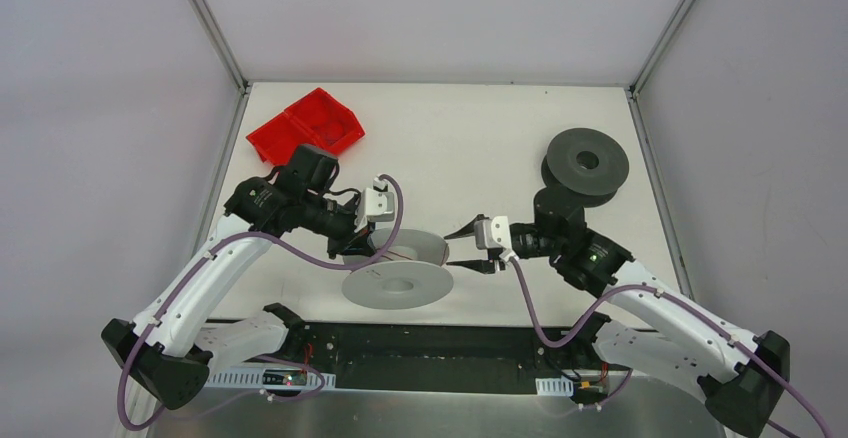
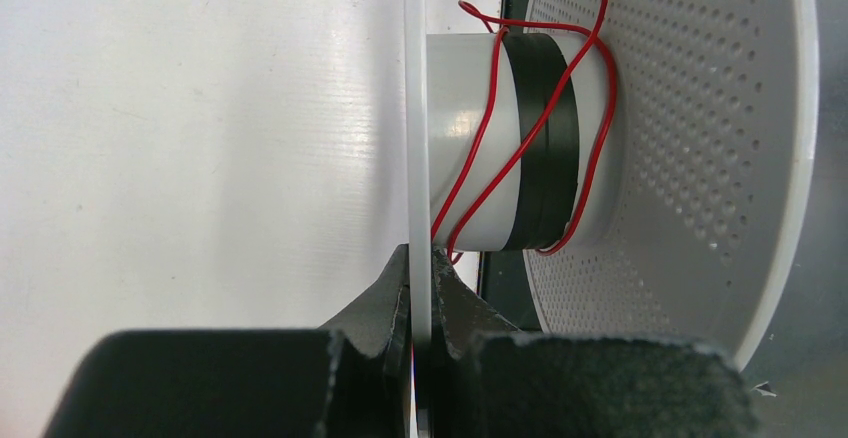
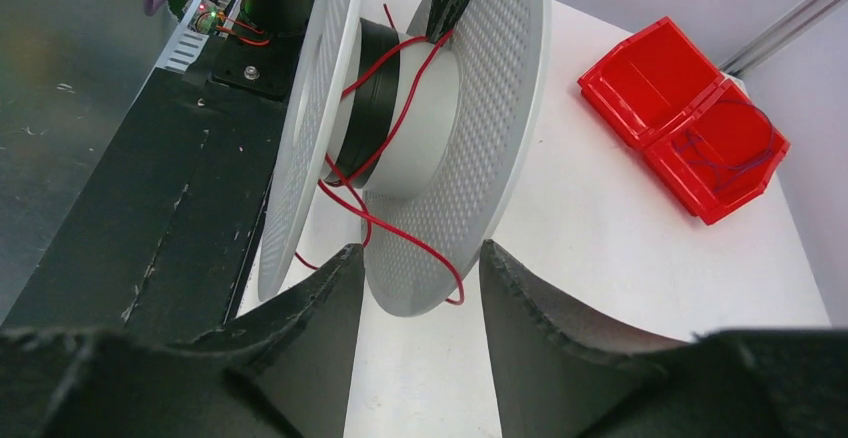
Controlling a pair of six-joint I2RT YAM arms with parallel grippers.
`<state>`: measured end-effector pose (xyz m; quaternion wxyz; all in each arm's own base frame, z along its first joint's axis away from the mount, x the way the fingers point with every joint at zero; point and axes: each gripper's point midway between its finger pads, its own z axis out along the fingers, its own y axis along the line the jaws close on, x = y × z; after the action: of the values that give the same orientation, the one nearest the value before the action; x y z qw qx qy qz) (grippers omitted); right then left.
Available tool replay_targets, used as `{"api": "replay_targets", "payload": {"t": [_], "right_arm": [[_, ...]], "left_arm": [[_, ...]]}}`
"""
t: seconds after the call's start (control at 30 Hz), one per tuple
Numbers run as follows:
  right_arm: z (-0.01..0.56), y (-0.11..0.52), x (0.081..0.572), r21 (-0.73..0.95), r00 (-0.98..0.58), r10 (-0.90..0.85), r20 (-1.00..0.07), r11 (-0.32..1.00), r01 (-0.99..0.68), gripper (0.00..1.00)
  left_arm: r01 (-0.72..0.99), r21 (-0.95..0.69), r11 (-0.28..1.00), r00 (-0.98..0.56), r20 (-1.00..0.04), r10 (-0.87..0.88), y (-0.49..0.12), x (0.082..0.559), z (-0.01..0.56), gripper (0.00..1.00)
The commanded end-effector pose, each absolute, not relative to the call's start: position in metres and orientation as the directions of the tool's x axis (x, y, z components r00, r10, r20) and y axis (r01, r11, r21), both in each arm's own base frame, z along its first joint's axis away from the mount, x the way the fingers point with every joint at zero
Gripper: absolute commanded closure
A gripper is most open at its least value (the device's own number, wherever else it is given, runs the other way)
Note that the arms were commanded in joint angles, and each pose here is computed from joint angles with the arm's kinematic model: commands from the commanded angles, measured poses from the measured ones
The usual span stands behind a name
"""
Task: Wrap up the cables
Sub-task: Wrap the cable around the cable reel.
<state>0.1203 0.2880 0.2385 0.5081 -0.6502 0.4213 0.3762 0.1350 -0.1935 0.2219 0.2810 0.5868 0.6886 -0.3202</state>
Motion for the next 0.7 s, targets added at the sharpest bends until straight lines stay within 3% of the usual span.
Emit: {"api": "replay_targets", "payload": {"t": [0.0,0.43,0.67], "right_arm": [[0.257,0.294,0.121,-0.424,0.442,-0.143,-0.885,-0.144,-0.894,0.5],[0.243,0.296,0.116,-0.421,0.451,-0.179,-0.874,-0.18,-0.889,0.55],[0.251,0.292,0.125,-0.467,0.48,-0.187,-0.857,-0.112,-0.877,0.51]], "left_arm": [[0.992,-0.119,0.035,-0.117,-0.813,0.571,-0.204,0.125,0.241,1.0],[0.991,-0.12,0.059,-0.132,-0.803,0.582,-0.204,0.129,0.241,1.0],[0.988,-0.136,0.069,-0.15,-0.794,0.589,-0.204,0.131,0.238,1.0]]}}
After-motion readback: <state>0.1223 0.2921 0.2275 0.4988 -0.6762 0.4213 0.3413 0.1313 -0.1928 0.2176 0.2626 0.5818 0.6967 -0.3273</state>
